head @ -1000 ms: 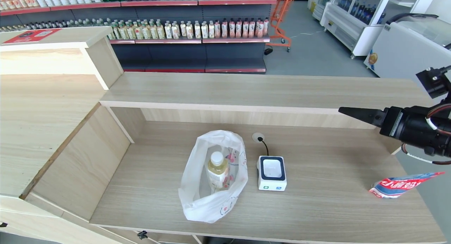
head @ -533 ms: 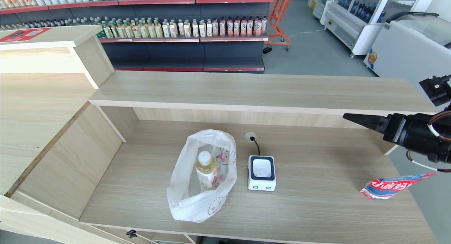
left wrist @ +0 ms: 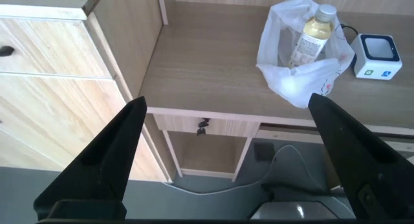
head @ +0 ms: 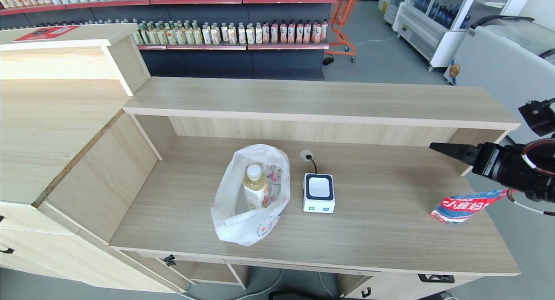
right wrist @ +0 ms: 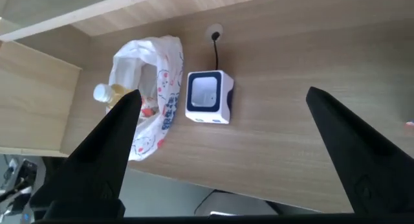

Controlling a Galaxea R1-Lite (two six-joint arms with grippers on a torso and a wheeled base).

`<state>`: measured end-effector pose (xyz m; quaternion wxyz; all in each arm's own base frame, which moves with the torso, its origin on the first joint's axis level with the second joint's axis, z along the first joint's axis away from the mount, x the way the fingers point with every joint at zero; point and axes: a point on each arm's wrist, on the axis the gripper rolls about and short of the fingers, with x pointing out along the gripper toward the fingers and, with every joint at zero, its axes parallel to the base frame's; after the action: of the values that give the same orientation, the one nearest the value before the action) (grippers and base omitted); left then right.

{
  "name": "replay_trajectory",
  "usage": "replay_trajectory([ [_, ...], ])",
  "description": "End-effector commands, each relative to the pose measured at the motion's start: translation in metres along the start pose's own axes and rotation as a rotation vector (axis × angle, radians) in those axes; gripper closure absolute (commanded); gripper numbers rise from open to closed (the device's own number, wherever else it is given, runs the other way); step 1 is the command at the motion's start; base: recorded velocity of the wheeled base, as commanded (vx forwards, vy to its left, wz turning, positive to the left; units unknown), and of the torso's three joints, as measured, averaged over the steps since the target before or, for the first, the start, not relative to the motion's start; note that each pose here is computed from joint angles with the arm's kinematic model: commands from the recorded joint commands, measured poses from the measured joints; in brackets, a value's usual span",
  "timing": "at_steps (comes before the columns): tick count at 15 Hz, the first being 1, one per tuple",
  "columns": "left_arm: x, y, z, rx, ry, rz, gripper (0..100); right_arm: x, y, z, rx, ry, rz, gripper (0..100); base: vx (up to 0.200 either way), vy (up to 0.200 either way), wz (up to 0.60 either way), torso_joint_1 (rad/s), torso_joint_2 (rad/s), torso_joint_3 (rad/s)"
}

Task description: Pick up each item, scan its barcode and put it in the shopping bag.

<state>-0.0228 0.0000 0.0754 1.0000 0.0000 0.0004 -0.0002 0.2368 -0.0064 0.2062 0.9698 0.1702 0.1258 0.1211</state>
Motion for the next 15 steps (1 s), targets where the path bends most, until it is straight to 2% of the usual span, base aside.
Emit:
replay_trajectory([
  [1, 0.000, 0.000, 0.000, 0.000, 0.001, 0.000, 0, 0.004, -0.010, 0.000, 0.039, 0.003, -0.041, 0, 0.000, -0.200, 0.00, 0.022, 0.01, -0.002],
  [7, 0.000, 0.000, 0.000, 0.000, 0.001, 0.000, 0, 0.007, -0.018, 0.007, 0.271, 0.006, -0.191, 0, 0.000, -0.200, 0.00, 0.000, 0.00, 0.002],
  [11, 0.000, 0.000, 0.000, 0.000, -0.001, 0.000, 0, 0.018, -0.025, 0.004, 0.316, 0.019, -0.281, 0, 0.000, -0.200, 0.00, 0.004, 0.00, 0.001],
  [15, 0.000, 0.000, 0.000, -0.002, -0.001, 0.000, 0, 0.021, -0.031, -0.012, 0.391, 0.115, -0.388, 0, 0.000, 0.000, 0.00, 0.000, 0.00, 0.000],
])
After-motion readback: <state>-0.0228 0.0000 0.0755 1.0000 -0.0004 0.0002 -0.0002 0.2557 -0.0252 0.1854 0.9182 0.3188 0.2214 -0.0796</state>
